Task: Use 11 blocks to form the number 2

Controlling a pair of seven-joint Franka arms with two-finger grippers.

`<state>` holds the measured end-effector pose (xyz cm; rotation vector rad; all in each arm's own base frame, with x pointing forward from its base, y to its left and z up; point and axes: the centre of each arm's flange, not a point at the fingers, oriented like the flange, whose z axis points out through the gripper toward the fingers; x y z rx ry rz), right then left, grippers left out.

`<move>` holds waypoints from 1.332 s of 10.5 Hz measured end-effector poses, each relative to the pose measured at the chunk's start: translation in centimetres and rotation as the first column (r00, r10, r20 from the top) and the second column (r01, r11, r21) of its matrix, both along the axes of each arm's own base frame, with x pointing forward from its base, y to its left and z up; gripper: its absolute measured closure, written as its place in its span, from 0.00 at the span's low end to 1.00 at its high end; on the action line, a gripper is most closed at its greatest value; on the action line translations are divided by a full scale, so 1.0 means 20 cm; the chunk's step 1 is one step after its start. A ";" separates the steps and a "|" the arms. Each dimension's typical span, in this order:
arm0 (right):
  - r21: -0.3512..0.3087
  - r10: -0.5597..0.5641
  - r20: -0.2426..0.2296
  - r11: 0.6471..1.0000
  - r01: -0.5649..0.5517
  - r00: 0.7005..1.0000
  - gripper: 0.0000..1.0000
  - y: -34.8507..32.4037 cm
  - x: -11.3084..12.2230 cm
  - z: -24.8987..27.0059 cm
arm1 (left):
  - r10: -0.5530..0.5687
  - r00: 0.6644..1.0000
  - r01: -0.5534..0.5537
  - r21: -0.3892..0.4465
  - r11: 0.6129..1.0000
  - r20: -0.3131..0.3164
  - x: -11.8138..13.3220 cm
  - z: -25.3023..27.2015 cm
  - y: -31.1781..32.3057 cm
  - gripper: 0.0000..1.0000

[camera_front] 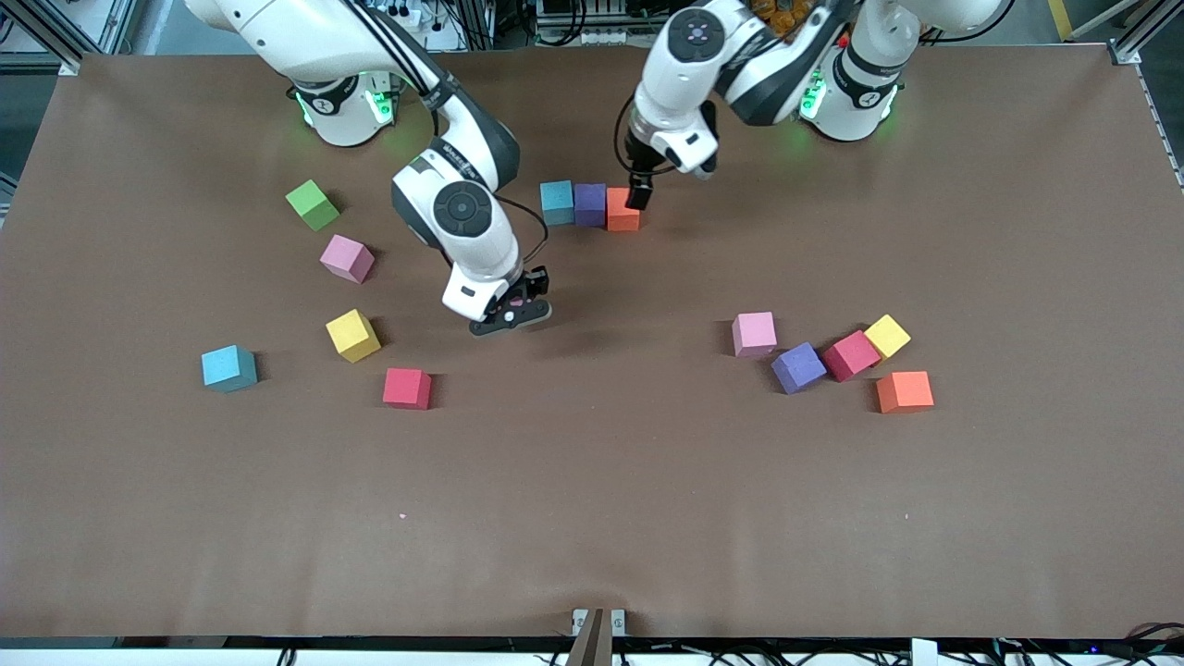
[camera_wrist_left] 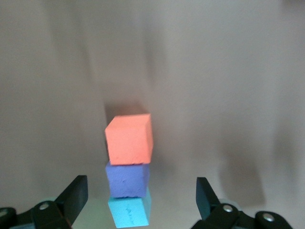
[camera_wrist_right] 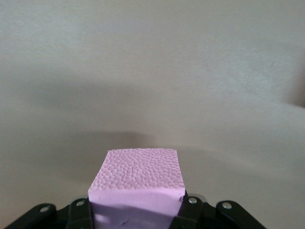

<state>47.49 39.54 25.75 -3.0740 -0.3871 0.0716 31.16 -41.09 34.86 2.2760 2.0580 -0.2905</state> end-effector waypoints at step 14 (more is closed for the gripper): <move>-0.009 -0.244 -0.068 0.970 0.244 0.967 0.44 0.78 -0.56 -0.21 | -0.861 0.494 0.870 -0.065 0.489 0.120 1.11 -0.23 0.73 0.00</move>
